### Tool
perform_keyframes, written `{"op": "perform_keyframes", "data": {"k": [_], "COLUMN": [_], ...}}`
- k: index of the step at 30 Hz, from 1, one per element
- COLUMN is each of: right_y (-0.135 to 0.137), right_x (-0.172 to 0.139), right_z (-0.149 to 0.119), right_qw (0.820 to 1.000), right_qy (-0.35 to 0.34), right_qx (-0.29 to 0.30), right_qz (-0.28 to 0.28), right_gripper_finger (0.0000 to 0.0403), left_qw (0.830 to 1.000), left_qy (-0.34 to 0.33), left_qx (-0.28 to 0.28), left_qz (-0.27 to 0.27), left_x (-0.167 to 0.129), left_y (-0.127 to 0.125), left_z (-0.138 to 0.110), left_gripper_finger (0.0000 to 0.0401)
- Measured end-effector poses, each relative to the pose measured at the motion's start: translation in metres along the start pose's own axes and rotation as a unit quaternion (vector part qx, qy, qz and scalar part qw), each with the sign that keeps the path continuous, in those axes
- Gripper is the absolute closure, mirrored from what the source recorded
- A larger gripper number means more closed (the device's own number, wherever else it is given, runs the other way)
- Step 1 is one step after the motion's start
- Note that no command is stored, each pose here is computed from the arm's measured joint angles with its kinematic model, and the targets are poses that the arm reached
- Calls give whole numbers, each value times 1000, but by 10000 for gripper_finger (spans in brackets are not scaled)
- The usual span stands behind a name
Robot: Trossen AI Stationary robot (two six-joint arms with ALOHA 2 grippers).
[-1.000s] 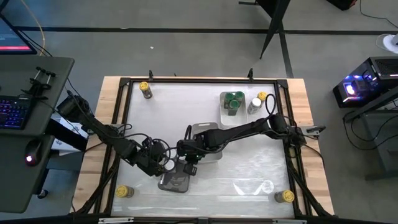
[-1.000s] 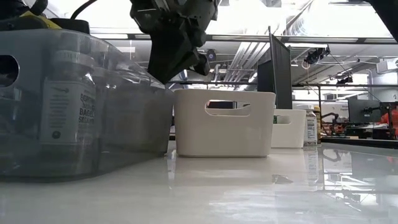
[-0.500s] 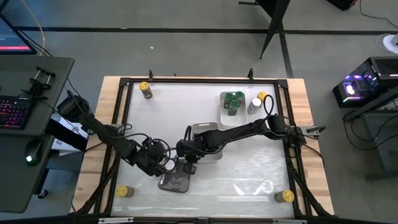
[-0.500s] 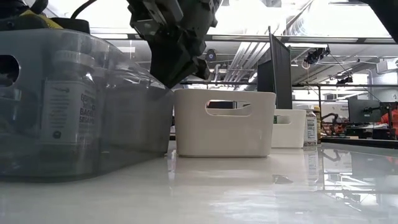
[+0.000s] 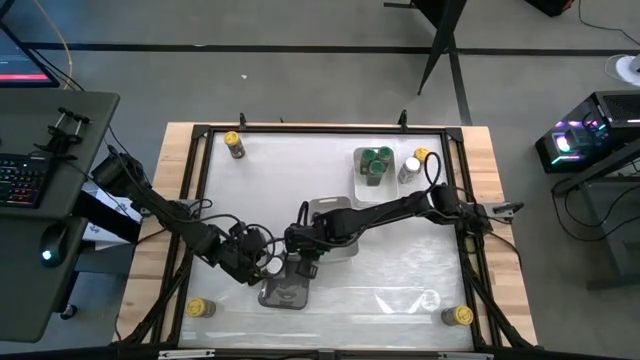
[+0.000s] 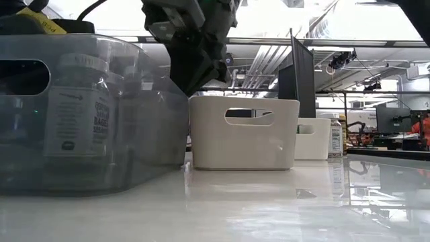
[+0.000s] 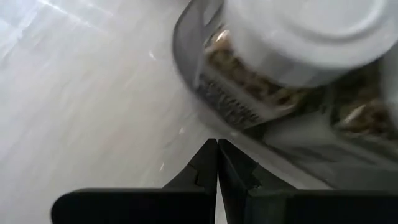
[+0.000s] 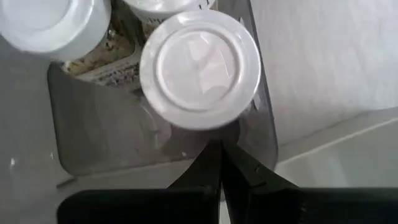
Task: Sort spices by type
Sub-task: Adjust the white seasoning bottle in the black bin, then put the yellow seasoning bottle into the gray bin
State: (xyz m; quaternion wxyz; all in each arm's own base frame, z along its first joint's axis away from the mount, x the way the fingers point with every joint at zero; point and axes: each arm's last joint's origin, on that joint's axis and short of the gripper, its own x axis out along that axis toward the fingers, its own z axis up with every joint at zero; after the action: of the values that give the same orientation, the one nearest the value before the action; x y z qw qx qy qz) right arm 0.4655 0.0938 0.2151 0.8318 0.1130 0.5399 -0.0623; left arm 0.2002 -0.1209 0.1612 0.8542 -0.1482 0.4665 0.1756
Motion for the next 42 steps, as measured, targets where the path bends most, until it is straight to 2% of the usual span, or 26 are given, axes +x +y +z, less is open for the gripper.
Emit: {"op": "perform_keyframes", "data": {"k": [6, 9, 12, 15, 19, 22, 24, 27, 30, 33, 35, 38, 42], "right_y": [3, 3, -3, -12, -21, -28, -34, -42, -47, -51, -52, -54, -57], "right_x": [-26, -44, -58, -65, -72, -81, -91, -110, -127, -139, -146, -153, -159], "right_z": [11, 17, 15, 9, -6, -23, -36, -57, -78, -96, -106, -118, -125], "right_qw": [999, 995, 991, 986, 984, 987, 990, 994, 993, 986, 979, 969, 960], "right_qy": [-10, -17, 8, 42, 69, 68, 58, 24, -20, -58, -82, -103, -120], "right_qx": [-49, -91, -114, -117, -110, -83, -49, 18, 87, 147, 181, 222, 250], "right_qz": [-8, -34, -76, -111, -125, -124, -119, -107, -82, -55, -37, -28, -29], "right_gripper_finger": [403, 403, 403, 403, 403, 403, 403, 403, 403, 403, 403, 403, 403], "left_qw": [1000, 999, 999, 999, 998, 997, 997, 993, 990, 994, 997, 999, 998], "left_qy": [15, 32, 39, 14, -31, -30, -1, 35, 23, -14, -24, -18, 1], "left_qx": [0, 9, 6, -8, -47, -67, -69, -57, -53, -47, -41, -32, -41], "left_qz": [21, 21, 24, 36, 39, 10, -26, -98, -126, -102, -54, 18, 44], "left_x": [0, -2, -8, -20, -39, -50, -58, -81, -106, -124, -130, -134, -128], "left_y": [4, 4, 4, 4, 4, 2, -1, -6, 1, 20, 41, 77, 133], "left_z": [-3, -7, -14, -25, -41, -48, -47, -25, 8, 43, 62, 92, 130], "left_gripper_finger": [401, 401, 401, 401, 401, 401, 401, 401, 401, 401, 401, 401, 401]}}
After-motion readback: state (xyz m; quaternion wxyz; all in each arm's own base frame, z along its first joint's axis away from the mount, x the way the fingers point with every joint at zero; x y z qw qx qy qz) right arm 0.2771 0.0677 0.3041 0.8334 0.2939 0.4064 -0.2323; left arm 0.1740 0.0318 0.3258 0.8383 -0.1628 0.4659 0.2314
